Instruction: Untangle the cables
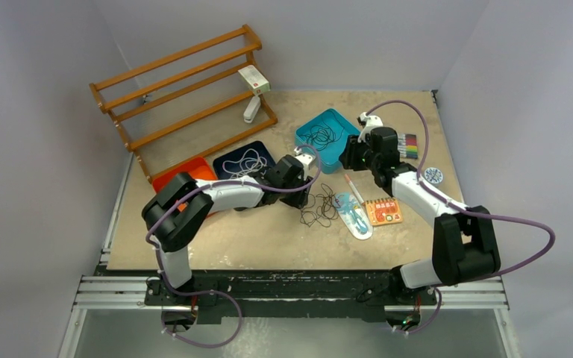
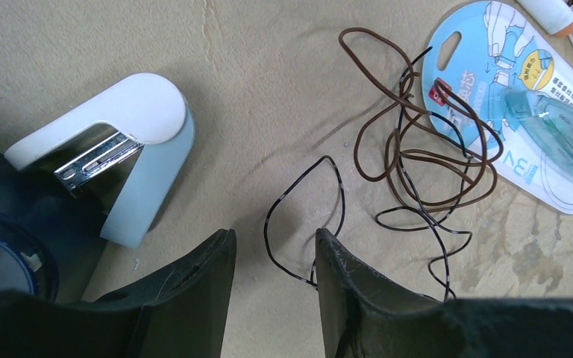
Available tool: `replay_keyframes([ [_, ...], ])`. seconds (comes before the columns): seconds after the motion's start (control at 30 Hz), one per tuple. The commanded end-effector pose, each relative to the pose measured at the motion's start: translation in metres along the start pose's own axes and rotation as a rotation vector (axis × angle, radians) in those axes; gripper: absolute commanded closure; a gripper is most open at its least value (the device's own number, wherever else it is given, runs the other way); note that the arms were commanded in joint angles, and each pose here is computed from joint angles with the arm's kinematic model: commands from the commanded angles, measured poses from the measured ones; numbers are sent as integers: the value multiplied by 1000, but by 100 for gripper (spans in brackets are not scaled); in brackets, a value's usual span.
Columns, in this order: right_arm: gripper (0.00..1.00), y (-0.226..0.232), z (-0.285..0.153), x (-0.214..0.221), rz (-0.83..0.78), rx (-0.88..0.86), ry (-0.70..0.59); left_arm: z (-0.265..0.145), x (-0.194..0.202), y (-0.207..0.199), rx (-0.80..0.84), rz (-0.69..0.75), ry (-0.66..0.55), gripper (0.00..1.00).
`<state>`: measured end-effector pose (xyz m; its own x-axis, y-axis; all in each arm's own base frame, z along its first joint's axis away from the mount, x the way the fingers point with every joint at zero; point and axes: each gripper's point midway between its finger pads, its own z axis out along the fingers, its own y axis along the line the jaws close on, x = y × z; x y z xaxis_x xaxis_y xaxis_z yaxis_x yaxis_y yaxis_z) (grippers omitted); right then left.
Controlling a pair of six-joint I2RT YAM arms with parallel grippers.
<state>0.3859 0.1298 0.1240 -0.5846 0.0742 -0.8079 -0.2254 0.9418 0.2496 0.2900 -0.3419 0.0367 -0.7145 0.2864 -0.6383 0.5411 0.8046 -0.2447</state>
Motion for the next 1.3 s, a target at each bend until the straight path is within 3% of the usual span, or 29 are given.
replay_keyframes([
  [0.0,57,9,-8,-18,4,-36,-65,5,-18,-9,32,3,-61,58],
  [0.2,57,8,-11,-17,10,-32,-72,13,-13,-9,35,-4,-53,62],
  [0.67,57,9,-24,-28,15,-26,-142,7,-32,-12,35,-7,-109,100],
  [1.07,57,-1,-76,-66,195,39,-470,-74,-92,-25,42,28,-312,100],
  [1.27,56,-9,-84,-65,248,79,-498,-115,-118,-36,38,66,-376,100],
])
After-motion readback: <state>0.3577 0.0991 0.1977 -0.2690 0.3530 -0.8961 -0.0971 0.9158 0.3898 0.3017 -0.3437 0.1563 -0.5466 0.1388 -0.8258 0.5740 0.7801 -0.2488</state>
